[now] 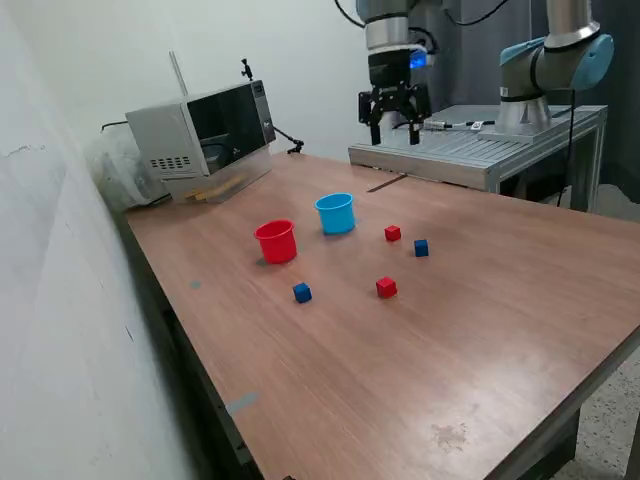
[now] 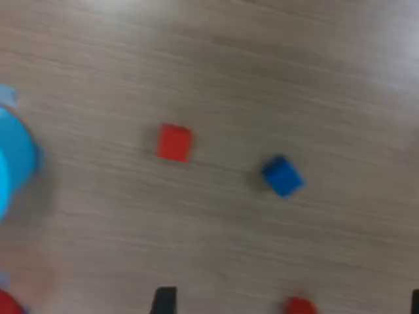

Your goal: Place red objects in the red bin, and blue objects in the blue bin.

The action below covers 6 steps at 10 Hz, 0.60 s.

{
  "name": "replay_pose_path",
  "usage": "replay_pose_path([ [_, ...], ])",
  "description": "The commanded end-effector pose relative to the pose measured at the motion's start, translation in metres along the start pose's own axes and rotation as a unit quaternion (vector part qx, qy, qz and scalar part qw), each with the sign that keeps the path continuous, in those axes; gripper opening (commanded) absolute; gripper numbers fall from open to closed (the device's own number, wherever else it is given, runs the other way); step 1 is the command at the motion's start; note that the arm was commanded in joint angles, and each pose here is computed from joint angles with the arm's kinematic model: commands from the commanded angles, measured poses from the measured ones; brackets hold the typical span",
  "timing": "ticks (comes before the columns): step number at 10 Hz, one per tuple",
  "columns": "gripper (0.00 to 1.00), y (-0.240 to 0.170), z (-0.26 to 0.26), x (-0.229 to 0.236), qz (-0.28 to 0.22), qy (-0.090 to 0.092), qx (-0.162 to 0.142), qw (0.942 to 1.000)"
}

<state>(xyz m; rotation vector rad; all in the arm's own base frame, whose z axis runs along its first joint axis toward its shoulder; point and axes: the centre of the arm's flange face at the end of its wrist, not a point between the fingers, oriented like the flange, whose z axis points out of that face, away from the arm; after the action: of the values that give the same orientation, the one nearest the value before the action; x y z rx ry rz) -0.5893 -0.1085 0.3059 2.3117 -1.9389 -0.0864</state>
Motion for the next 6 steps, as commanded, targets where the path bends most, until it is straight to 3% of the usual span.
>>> replay_pose_path([
  [1,1.0,0.002,0.034,-0.072,0.043,-0.002,0.017,0.9989],
  [4,1.0,-0.006,0.065,-0.079,0.055,-0.005,0.016,0.9983],
  [6,1.0,-0.024,0.08,-0.071,0.096,-0.004,0.028,0.995],
])
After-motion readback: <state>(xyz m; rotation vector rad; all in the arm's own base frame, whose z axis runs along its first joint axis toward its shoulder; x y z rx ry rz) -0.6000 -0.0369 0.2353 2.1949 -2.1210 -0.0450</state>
